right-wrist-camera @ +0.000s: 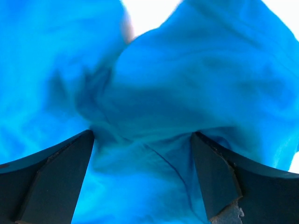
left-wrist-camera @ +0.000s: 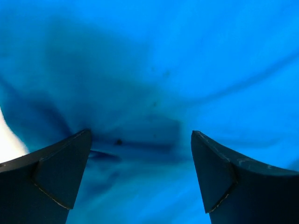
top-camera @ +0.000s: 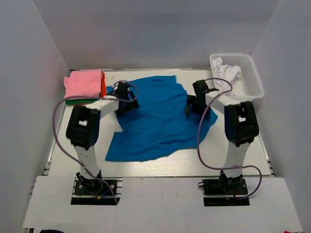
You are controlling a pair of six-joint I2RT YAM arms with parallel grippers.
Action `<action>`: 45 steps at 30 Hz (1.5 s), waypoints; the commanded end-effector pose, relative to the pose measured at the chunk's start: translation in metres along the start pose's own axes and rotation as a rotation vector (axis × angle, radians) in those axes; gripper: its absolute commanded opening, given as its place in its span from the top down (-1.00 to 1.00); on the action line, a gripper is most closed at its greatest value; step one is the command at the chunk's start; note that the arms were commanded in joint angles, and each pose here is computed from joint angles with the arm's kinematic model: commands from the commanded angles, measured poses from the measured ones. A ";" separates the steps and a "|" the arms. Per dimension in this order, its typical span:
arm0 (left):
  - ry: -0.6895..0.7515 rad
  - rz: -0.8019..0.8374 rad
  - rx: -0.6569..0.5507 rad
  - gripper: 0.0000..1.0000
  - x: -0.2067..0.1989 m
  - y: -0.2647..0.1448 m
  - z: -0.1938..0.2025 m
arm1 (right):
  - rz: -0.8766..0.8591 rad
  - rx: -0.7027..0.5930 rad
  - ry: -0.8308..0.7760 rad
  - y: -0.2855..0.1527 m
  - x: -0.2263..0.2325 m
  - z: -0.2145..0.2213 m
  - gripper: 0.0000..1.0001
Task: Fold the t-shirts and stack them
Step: Flatten out the tshirt
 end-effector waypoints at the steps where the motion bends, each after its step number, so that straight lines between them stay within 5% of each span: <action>1: -0.016 -0.325 0.296 -0.94 0.085 -0.038 0.119 | -0.015 0.001 -0.110 0.034 0.008 -0.033 -0.81; 2: -0.020 -0.339 0.347 -0.94 0.100 -0.049 0.149 | -0.034 0.031 -0.131 0.047 0.014 -0.034 -0.81; 7: 0.064 0.094 0.412 -0.99 0.039 -0.113 0.202 | -0.328 -0.130 -0.229 0.046 0.074 -0.117 -0.81; 13: 0.354 0.519 0.210 -0.99 -0.050 -0.184 0.166 | -0.520 -0.401 -0.469 -0.031 0.114 -0.168 -0.81; 17: 0.355 0.344 -0.051 -0.99 -0.057 -0.178 0.113 | -0.449 -0.471 -0.476 -0.078 0.099 -0.162 -0.81; 23: 0.251 -0.122 -0.213 -0.99 -0.050 -0.132 0.041 | -0.428 -0.324 -0.158 -0.088 0.074 -0.078 -0.81; 24: 0.224 -0.145 -0.217 -0.99 -0.047 -0.124 0.029 | -0.429 -0.250 -0.099 -0.070 0.065 -0.041 -0.81; 31: 0.125 -0.156 -0.140 -0.99 -0.024 -0.060 -0.005 | -0.460 -0.181 -0.060 -0.067 0.050 0.036 -0.81; 40: 0.048 -0.245 0.013 -0.99 0.041 -0.011 0.014 | -0.459 0.001 -0.033 -0.028 0.045 0.077 -0.81; 45: 0.014 -0.255 0.024 -0.99 0.056 -0.006 0.019 | -0.195 0.035 0.097 -0.001 0.012 0.059 -0.81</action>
Point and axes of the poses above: each gripper's point midway between its finger pads, its own y axis out along the fingers, its own x axis along the line the jaws close on, z = x × y, the point moved 4 cm from there along -y, back along the fingers, and after that the axes turned 1 degree about -y, right-handed, at the moved point
